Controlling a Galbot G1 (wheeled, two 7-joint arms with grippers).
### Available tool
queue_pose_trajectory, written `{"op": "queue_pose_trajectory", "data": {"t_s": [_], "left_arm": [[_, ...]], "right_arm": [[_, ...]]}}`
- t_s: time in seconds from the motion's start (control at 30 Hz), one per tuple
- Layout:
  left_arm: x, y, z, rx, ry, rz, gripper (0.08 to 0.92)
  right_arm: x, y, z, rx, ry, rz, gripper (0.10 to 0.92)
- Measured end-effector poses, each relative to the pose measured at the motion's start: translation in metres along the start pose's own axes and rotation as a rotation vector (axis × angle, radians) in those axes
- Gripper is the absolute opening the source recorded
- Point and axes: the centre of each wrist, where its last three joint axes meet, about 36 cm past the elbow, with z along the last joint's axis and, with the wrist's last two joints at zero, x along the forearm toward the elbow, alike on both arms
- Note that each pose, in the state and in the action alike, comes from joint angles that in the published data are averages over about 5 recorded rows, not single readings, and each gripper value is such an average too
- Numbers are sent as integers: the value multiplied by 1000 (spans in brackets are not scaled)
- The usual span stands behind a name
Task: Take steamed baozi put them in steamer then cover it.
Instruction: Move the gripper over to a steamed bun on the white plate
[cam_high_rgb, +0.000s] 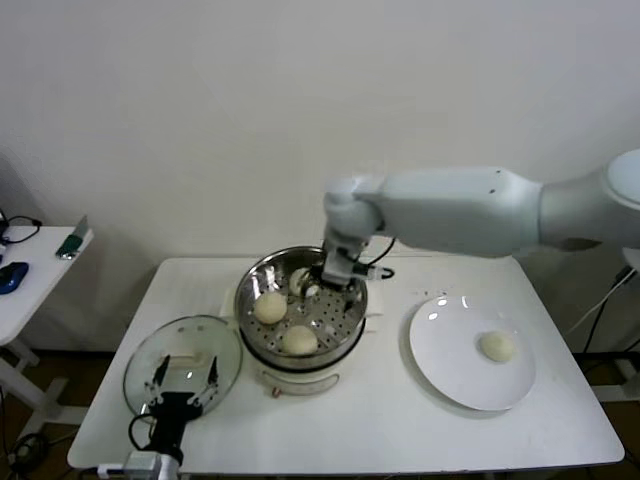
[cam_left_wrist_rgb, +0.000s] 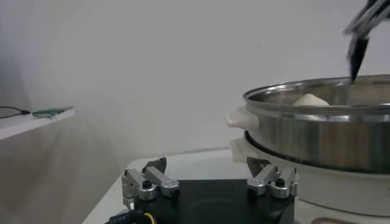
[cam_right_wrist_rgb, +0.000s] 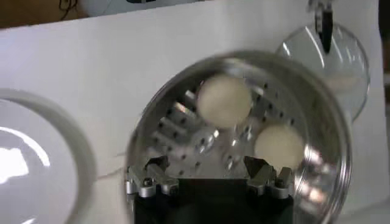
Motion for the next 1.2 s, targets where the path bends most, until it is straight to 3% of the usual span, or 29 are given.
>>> {"op": "queue_pose_trajectory", "data": {"t_s": [0.33, 0.67, 0.93, 1.2], "left_arm": [[-4, -1, -4, 4, -9, 6, 823], [-3, -1, -1, 3, -4, 5, 823], [-2, -2, 0, 2, 0, 5, 823], [-2, -2, 2, 0, 3, 5, 823]], "right_arm": [[35, 143, 82, -556, 28, -6, 823], [-9, 285, 115, -959, 37, -19, 823], [-57, 343, 119, -1089, 64, -53, 823], [-96, 371, 121, -1155, 102, -74, 823]]}}
